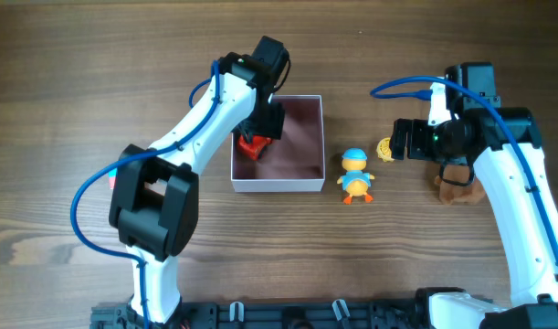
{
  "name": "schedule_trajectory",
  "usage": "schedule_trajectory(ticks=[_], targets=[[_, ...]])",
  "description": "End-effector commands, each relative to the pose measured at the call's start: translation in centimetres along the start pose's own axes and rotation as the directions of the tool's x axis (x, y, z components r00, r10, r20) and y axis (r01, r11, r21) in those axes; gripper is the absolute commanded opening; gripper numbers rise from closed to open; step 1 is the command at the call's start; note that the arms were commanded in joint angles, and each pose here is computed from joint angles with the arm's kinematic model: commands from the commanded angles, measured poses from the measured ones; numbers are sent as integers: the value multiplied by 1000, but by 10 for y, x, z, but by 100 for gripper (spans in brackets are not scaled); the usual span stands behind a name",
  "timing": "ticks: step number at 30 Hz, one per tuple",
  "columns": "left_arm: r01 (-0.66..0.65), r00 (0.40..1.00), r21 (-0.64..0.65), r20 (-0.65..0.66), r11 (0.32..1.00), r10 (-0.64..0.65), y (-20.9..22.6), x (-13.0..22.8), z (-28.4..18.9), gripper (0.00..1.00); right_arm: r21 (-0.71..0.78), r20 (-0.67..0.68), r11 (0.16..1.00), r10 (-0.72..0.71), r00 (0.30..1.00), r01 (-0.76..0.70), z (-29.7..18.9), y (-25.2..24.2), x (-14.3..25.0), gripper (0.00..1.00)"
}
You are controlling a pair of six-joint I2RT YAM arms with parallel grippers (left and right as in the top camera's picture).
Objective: Pack container
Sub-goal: 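Carry the red truck into the white box and release it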
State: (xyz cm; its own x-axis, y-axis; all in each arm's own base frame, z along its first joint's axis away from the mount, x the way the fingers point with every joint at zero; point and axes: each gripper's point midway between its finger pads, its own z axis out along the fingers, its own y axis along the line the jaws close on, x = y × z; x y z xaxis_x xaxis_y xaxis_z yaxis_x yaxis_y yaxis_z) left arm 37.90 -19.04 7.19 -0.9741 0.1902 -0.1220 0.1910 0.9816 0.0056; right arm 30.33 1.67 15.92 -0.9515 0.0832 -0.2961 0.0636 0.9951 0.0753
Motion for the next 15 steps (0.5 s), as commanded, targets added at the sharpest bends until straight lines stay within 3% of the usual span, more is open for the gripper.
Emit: schedule_trajectory(ticks=[1, 4, 6, 8, 10, 15], targets=[[-30, 994, 19, 102, 999, 28, -12, -3, -44, 71, 16, 24, 1000, 13, 1000, -13, -5, -1, -8, 100], [-118, 985, 26, 133, 993, 114, -24, 2, -60, 63, 16, 25, 1000, 13, 1000, -13, -5, -1, -8, 100], [-175, 978, 36, 122, 984, 169, -37, 10, -61, 41, 16, 25, 1000, 13, 1000, -13, -5, -1, -8, 100], [-204, 976, 47, 93, 978, 199, -48, 18, -52, 11, 16, 25, 1000, 13, 1000, -14, -5, -1, -8, 100], [-215, 975, 42, 63, 976, 212, -52, 22, -34, 4, 17, 24, 1000, 13, 1000, -13, -5, -1, -8, 100], [-213, 977, 28, 7, 977, 213, -51, 24, 5, 4, 17, 21, 1000, 14, 1000, -14, -5, -1, -7, 100]])
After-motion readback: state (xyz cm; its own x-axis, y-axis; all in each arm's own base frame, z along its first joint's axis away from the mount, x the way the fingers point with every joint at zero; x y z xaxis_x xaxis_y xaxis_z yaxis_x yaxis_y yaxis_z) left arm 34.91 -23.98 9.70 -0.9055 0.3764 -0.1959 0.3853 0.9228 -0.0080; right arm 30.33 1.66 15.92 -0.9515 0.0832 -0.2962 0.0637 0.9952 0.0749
